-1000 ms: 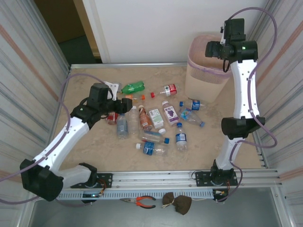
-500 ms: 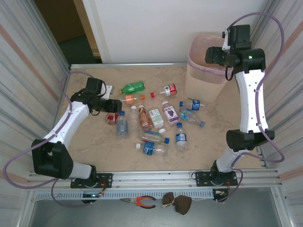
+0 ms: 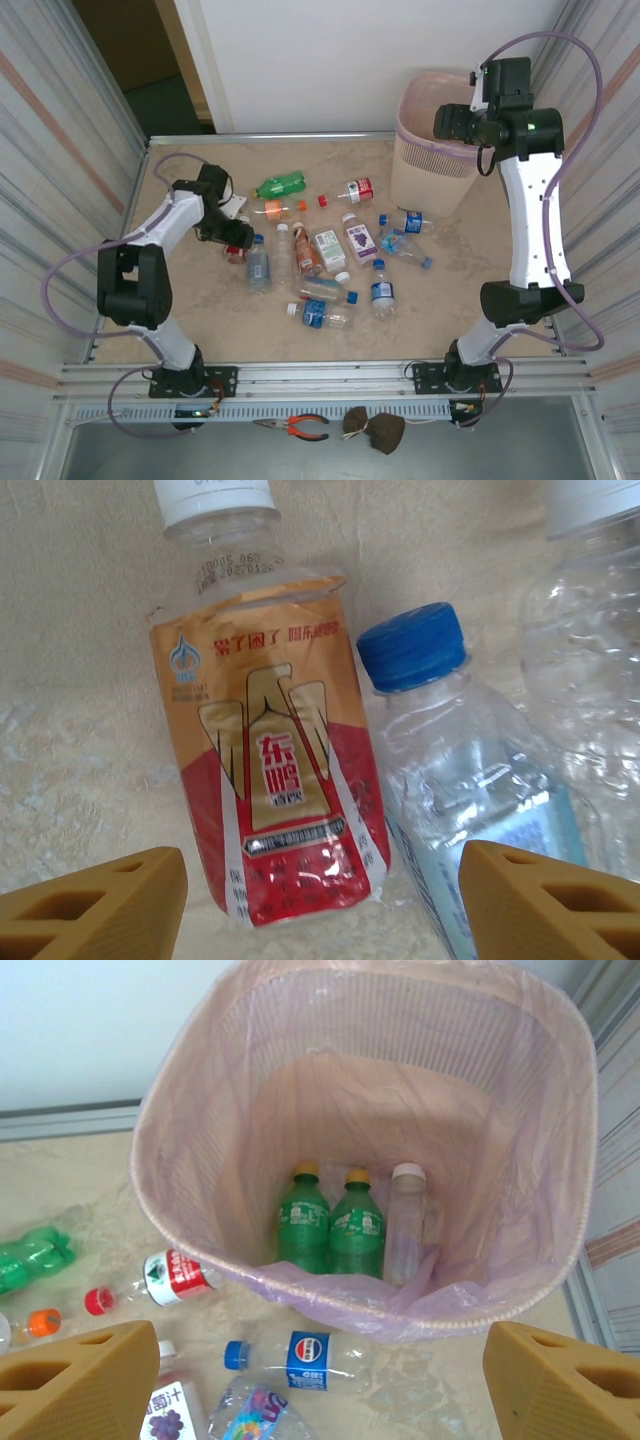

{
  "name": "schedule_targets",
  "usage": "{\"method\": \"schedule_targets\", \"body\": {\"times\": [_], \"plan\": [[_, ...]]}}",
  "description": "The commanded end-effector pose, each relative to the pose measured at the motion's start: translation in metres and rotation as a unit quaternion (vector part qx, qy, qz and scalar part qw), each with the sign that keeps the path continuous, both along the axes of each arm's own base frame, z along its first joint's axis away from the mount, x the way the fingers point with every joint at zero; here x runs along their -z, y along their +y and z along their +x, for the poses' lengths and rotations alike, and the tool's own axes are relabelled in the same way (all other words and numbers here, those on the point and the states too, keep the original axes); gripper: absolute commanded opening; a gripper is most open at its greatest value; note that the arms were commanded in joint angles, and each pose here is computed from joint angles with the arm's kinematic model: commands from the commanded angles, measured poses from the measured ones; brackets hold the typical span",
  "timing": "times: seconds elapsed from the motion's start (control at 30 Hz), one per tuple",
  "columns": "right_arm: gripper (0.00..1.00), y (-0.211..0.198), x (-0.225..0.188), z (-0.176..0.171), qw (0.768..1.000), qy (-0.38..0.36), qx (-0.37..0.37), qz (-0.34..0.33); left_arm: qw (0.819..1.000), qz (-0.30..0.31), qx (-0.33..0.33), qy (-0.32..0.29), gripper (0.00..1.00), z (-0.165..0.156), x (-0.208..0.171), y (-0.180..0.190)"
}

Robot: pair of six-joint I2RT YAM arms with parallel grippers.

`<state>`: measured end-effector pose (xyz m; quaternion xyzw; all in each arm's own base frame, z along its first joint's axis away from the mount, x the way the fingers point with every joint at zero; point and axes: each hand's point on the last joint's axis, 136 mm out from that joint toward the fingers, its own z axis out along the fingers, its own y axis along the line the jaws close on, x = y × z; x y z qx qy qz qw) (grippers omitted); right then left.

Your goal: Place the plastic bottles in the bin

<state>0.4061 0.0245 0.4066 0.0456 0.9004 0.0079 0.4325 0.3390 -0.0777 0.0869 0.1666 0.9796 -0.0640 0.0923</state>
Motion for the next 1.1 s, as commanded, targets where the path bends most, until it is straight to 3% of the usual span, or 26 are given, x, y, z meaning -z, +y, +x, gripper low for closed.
{"method": "schedule_targets", "body": {"times": [0.0,1.07], "plan": [[0.83,0.000,-0.013,-0.011,1.000,-0.017,-0.003,0.001,1.000,0.014,0.014,0.010,0.73,0.004,0.000,0.007],[0.84,0.006,0.002,-0.003,1.000,-0.003,-0.010,0.009,0.994,0.010,0.012,0.110,0.68,-0.005,0.052,0.007]]}}
